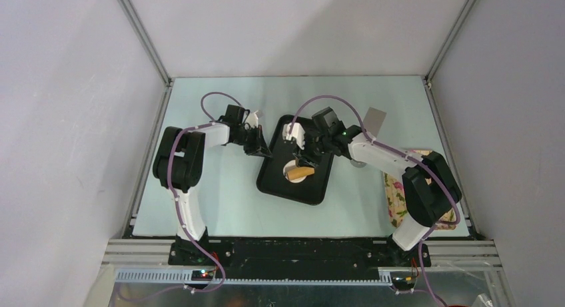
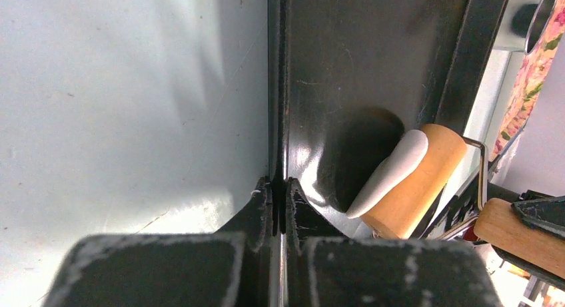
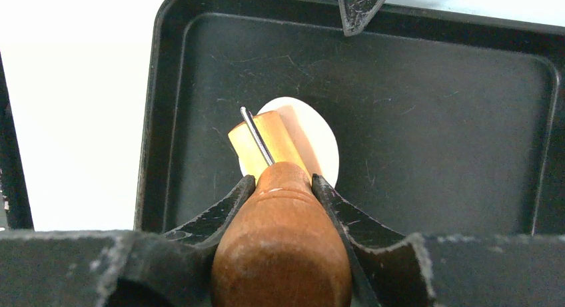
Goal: Roll out the dumpling wrappers from the dough
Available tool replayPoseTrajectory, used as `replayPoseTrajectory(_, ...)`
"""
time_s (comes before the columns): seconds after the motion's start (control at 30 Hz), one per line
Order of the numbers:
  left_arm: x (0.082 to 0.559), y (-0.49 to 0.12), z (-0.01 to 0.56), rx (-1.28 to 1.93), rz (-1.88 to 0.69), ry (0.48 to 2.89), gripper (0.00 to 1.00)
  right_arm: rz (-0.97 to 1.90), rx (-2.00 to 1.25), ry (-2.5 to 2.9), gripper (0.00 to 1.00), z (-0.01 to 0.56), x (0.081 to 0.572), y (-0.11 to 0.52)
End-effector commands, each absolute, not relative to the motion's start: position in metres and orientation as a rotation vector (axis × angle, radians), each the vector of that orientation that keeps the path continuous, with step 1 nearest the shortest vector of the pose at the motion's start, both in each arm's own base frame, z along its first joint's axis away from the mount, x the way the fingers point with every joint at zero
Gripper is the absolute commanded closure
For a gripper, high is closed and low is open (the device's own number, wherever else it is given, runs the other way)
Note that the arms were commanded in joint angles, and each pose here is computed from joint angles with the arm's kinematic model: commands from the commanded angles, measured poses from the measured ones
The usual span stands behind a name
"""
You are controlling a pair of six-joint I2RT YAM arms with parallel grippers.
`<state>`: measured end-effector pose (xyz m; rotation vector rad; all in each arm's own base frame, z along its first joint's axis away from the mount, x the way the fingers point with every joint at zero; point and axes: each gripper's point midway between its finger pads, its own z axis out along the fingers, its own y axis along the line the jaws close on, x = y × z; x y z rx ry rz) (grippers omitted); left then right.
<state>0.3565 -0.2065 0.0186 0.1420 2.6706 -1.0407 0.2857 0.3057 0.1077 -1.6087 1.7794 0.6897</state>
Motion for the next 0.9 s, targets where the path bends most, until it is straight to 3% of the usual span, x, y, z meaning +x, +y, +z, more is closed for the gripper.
replayPoseTrajectory(0.0,0.336,-0.187,-0.011,0.072,-0.924,2.822,1.00,0.783,-1.699,2.171,1.00,0.045,0.213,0.262)
replayPoseTrajectory(0.5,0.336,-0.187,-0.011,0.069,-0.926,2.822,1.00,0.804,-1.682,2.181,1.00,0.047,0.194,0.261)
replayPoseTrajectory(0.77,0.336,-0.186,-0.011,0.067,-0.922,2.823,1.00,0.867,-1.521,1.923,1.00,0.158,0.235,0.291)
replayPoseTrajectory(0.87,0.336,-0.186,-0.011,0.068,-0.924,2.823,1.00,0.842,-1.507,1.902,1.00,0.174,0.242,0.293)
